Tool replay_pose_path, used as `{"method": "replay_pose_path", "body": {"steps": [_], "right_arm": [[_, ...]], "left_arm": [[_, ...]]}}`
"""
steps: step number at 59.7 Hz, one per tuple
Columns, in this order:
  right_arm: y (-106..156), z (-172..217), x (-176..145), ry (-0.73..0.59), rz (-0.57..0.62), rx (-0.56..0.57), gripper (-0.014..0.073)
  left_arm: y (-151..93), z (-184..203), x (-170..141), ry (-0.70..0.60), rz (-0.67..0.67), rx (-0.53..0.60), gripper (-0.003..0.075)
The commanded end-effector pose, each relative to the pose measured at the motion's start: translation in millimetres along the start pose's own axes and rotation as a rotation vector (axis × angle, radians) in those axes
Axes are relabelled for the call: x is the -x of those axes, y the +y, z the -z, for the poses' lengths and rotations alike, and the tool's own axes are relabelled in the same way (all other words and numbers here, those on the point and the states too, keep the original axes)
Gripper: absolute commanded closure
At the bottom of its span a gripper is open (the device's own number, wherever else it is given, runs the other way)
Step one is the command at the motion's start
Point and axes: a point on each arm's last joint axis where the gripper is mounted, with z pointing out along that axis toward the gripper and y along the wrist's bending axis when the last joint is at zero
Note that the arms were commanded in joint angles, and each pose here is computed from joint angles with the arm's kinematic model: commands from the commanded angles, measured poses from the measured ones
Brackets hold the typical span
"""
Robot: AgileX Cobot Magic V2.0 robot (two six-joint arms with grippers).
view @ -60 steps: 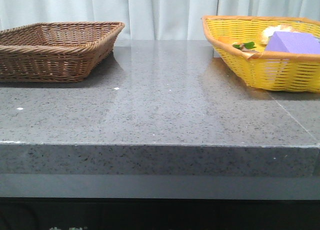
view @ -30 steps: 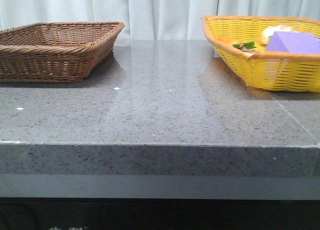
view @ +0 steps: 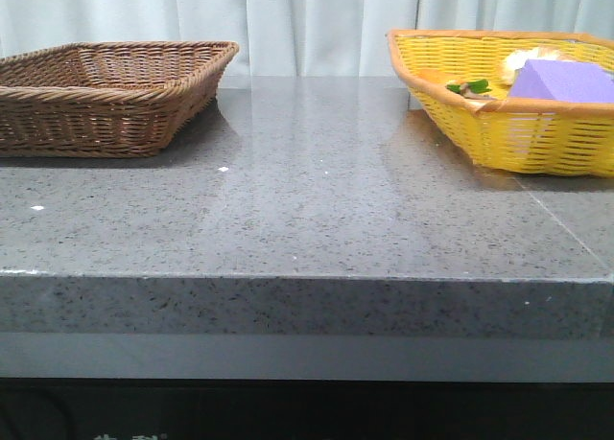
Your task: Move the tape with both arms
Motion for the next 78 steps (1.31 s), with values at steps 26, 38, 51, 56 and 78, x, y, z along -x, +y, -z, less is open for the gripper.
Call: {"method": "replay_pose_path", "body": {"steps": [26, 38, 51, 56, 78], "right_arm": [[-3.7, -27.3, 95.7, -0.012, -0.057, -0.035, 0.0024], [-12.5, -58.5, 133.8, 0.087, -0.075, -0.058, 0.0024], [-29.4, -98.2, 167.2, 0.188, -0.092, -0.088, 0.0024], [-35.5, -114.0, 175.1, 0.225, -0.084, -0.093, 0.0024], [-57.8, -192.5, 183.7, 0.36, -0.024, -0.122, 0.0111]], "left_arm": [[-65.4, 20.5, 12.3, -0.163, -0.171, -0.465, 0.0229], [-82.6, 30.4, 8.0, -0.174, -0.225, -0.603, 0.0229], [-87.4, 33.8, 5.9, -0.17, -0.241, -0.645, 0.0229], [-87.4, 33.8, 5.9, -0.17, -0.241, -0.645, 0.0229], [-87.6, 33.8, 5.5, -0.165, -0.237, -0.648, 0.0229]]}}
